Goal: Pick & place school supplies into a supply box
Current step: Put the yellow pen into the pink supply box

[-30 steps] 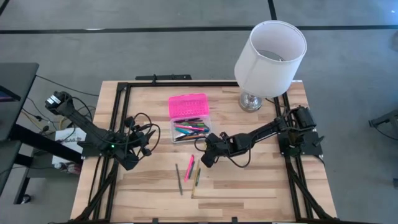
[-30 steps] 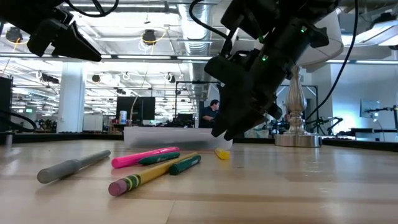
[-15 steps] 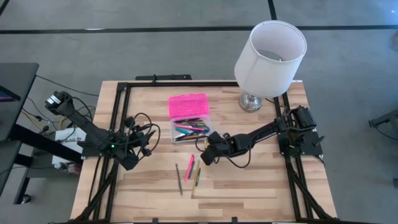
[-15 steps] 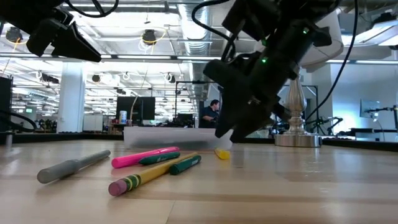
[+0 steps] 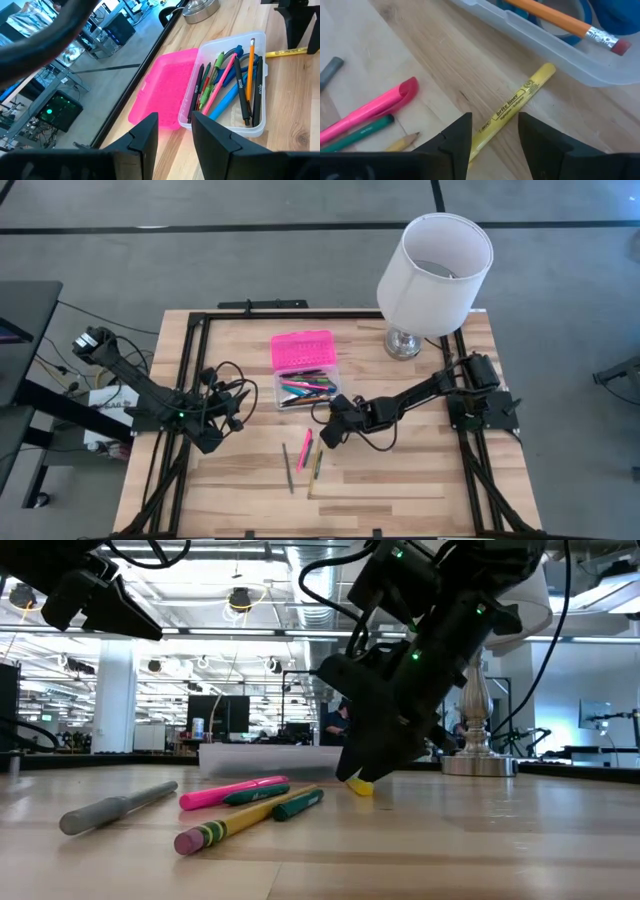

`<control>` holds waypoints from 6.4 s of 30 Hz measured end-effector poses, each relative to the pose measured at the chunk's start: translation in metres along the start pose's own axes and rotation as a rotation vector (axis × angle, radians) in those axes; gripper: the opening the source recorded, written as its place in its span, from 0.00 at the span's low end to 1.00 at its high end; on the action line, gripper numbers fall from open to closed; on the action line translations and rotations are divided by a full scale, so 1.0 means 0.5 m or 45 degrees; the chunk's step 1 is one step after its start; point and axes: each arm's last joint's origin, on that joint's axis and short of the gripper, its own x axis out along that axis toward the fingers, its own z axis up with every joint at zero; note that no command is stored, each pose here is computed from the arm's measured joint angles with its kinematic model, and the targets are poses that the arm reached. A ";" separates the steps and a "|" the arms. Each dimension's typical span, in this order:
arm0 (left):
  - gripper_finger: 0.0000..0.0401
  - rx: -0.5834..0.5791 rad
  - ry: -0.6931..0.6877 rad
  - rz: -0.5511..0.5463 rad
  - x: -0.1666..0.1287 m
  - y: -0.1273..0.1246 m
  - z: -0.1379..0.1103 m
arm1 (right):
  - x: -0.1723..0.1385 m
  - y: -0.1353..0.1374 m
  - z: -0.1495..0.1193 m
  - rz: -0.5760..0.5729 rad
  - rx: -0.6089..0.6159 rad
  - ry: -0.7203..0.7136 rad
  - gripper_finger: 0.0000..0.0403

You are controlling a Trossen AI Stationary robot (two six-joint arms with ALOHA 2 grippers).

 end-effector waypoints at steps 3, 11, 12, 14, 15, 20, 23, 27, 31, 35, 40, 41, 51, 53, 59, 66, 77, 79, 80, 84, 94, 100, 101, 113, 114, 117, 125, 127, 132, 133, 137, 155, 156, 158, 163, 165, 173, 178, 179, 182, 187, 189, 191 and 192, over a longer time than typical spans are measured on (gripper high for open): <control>0.28 0.000 0.000 0.000 0.000 0.000 0.000 | -0.002 -0.001 -0.001 -0.001 -0.003 0.024 0.36; 0.28 0.000 0.003 -0.005 0.000 0.000 0.000 | -0.001 -0.011 -0.011 -0.058 0.024 0.109 0.27; 0.28 0.000 0.003 -0.005 0.000 0.000 0.000 | -0.001 -0.011 -0.013 -0.059 0.021 0.121 0.26; 0.28 0.000 0.003 -0.005 0.000 0.000 0.000 | -0.001 -0.014 -0.016 -0.064 0.014 0.154 0.24; 0.28 0.000 0.003 -0.005 0.000 0.000 0.000 | -0.001 -0.015 -0.017 -0.064 0.012 0.174 0.22; 0.28 0.000 0.003 -0.006 0.000 0.000 0.000 | -0.005 -0.014 -0.025 -0.023 -0.061 0.270 0.17; 0.28 0.008 0.007 -0.004 0.000 0.000 -0.001 | -0.012 -0.009 -0.031 0.018 -0.162 0.311 0.16; 0.28 0.013 0.010 -0.003 0.000 0.001 -0.002 | -0.024 0.001 -0.034 0.047 -0.353 0.373 0.15; 0.28 0.013 0.011 -0.004 0.000 0.001 -0.002 | -0.041 0.018 -0.034 0.056 -0.606 0.446 0.15; 0.28 0.011 0.012 -0.005 0.000 0.001 -0.002 | -0.052 0.026 -0.033 0.061 -0.722 0.497 0.15; 0.28 0.009 0.027 -0.030 0.000 0.000 -0.003 | -0.055 0.026 -0.031 0.052 -0.753 0.520 0.15; 0.28 0.009 0.027 -0.030 0.000 0.000 -0.003 | -0.055 0.025 -0.031 0.052 -0.752 0.520 0.15; 0.28 0.008 0.027 -0.029 0.000 0.000 -0.003 | -0.055 0.025 -0.030 0.060 -0.815 0.513 0.15; 0.28 0.008 0.027 -0.029 0.000 0.000 -0.003 | -0.054 0.024 -0.028 0.071 -0.840 0.516 0.15; 0.28 0.008 0.026 -0.029 0.000 0.000 -0.003 | -0.050 0.015 -0.015 0.110 -0.864 0.538 0.15; 0.28 0.008 0.027 -0.029 0.000 0.000 -0.003 | -0.047 0.011 -0.007 0.121 -0.863 0.533 0.15; 0.28 0.008 0.026 -0.029 0.000 0.000 -0.003 | -0.046 0.011 0.014 0.183 -0.838 0.560 0.15; 0.28 0.009 0.026 -0.029 0.000 0.000 -0.003 | -0.046 0.011 0.020 0.192 -0.828 0.551 0.15; 0.28 0.009 0.026 -0.029 0.000 0.000 -0.003 | -0.046 0.012 0.021 0.195 -0.828 0.548 0.15; 0.28 0.013 0.029 -0.027 0.000 0.000 -0.004 | -0.045 0.012 0.021 0.197 -0.827 0.544 0.15; 0.28 0.008 0.029 -0.026 0.000 0.000 -0.004 | -0.045 0.013 0.023 0.177 -0.852 0.515 0.15; 0.28 0.008 0.029 -0.026 0.000 0.000 -0.004 | -0.044 0.017 0.026 0.189 -0.854 0.488 0.15; 0.28 0.008 0.029 -0.026 0.000 0.000 -0.004 | -0.043 0.018 0.027 0.196 -0.853 0.477 0.15; 0.28 0.008 0.029 -0.026 0.000 0.000 -0.004 | -0.042 0.021 0.030 0.214 -0.877 0.453 0.15; 0.28 0.008 0.029 -0.026 0.000 0.000 -0.004 | -0.043 0.020 0.029 0.211 -0.894 0.462 0.15; 0.28 0.009 0.029 -0.026 0.000 0.000 -0.004 | -0.043 0.020 0.029 0.218 -0.926 0.460 0.16; 0.28 0.008 0.029 -0.026 0.000 0.000 -0.004 | -0.043 0.020 0.029 0.212 -0.928 0.457 0.26; 0.28 0.008 0.029 -0.026 0.000 0.000 -0.004 | -0.043 0.020 0.029 0.213 -0.928 0.458 0.28; 0.28 0.008 0.029 -0.026 0.000 0.000 -0.004 | -0.044 0.019 0.026 0.212 -0.929 0.470 0.32; 0.28 0.009 0.029 -0.026 0.000 0.000 -0.004 | -0.042 0.017 0.024 0.208 -0.930 0.478 0.33; 0.28 0.008 0.029 -0.026 0.000 0.001 -0.004 | -0.027 0.015 0.016 0.188 -0.935 0.509 0.33; 0.28 0.008 0.029 -0.026 0.000 0.001 -0.004 | -0.015 0.005 0.005 0.123 -0.866 0.578 0.18; 0.28 0.008 0.029 -0.026 0.000 0.001 -0.004 | -0.015 0.005 0.005 0.123 -0.866 0.580 0.18; 0.28 0.008 0.029 -0.026 0.000 0.001 -0.004 | -0.015 0.004 0.005 0.123 -0.866 0.581 0.18; 0.28 0.008 0.029 -0.026 0.000 0.001 -0.004 | -0.015 0.004 0.005 0.123 -0.866 0.582 0.17; 0.28 0.008 0.029 -0.026 0.000 0.001 -0.004 | -0.015 0.004 0.004 0.124 -0.872 0.583 0.15; 0.28 0.008 0.029 -0.026 0.000 0.001 -0.004 | -0.018 0.008 0.004 0.138 -0.940 0.586 0.02; 0.28 0.008 0.029 -0.026 0.000 0.001 -0.004 | -0.029 0.030 0.010 0.132 -1.024 0.555 0.05; 0.28 0.008 0.029 -0.026 0.000 0.001 -0.004 | -0.032 0.036 0.013 0.125 -1.040 0.550 0.06; 0.28 0.009 0.029 -0.026 0.000 0.001 -0.004 | -0.041 0.049 0.016 0.098 -1.098 0.549 0.06; 0.28 0.009 0.029 -0.026 0.000 0.001 -0.004 | -0.050 0.066 0.035 0.106 -1.176 0.482 0.02; 0.28 0.009 0.030 -0.026 0.000 0.001 -0.004 | -0.053 0.070 0.045 0.095 -1.210 0.445 0.02; 0.28 0.009 0.029 -0.026 0.000 0.001 -0.004 | -0.055 0.072 0.058 0.075 -1.233 0.409 0.02; 0.28 0.009 0.030 -0.026 0.000 0.001 -0.004 | -0.056 0.072 0.063 0.062 -1.244 0.391 0.03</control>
